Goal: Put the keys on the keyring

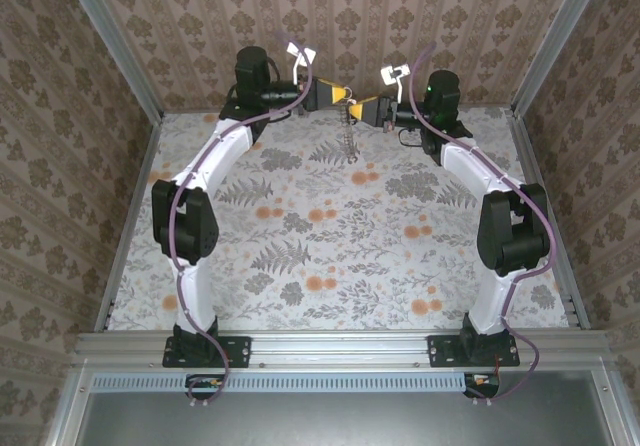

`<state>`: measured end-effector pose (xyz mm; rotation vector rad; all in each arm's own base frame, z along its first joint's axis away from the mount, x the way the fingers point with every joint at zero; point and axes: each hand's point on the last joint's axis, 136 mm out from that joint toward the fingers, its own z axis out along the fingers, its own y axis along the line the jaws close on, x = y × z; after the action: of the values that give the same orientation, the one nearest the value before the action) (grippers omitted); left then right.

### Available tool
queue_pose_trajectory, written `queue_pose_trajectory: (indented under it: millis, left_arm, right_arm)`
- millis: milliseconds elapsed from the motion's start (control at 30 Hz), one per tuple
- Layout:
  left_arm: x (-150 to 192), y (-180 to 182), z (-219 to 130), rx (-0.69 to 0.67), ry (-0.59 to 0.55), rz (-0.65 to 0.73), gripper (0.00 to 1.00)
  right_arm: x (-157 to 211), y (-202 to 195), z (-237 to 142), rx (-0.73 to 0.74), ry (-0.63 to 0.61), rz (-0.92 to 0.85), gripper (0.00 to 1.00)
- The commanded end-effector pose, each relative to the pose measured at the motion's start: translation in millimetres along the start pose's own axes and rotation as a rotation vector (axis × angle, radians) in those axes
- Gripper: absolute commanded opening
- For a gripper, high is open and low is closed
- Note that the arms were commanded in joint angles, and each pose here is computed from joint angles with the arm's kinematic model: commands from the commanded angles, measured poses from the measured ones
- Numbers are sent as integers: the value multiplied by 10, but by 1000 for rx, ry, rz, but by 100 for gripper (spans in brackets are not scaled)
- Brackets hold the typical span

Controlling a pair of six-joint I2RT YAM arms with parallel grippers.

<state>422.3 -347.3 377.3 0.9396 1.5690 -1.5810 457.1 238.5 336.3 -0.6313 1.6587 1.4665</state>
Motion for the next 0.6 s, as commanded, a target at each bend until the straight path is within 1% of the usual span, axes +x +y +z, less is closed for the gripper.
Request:
queue_pose_trajectory:
  millis: [0,567]
  left_arm:
    - [-362,-346,-113,-23,-82,166,0]
    - [-278,-307,-58,-23,-87,160,0]
  right_arm:
    - [-87,131,11,5,-29,-19,0]
    - [-114,289,320,-44,6,-29,0]
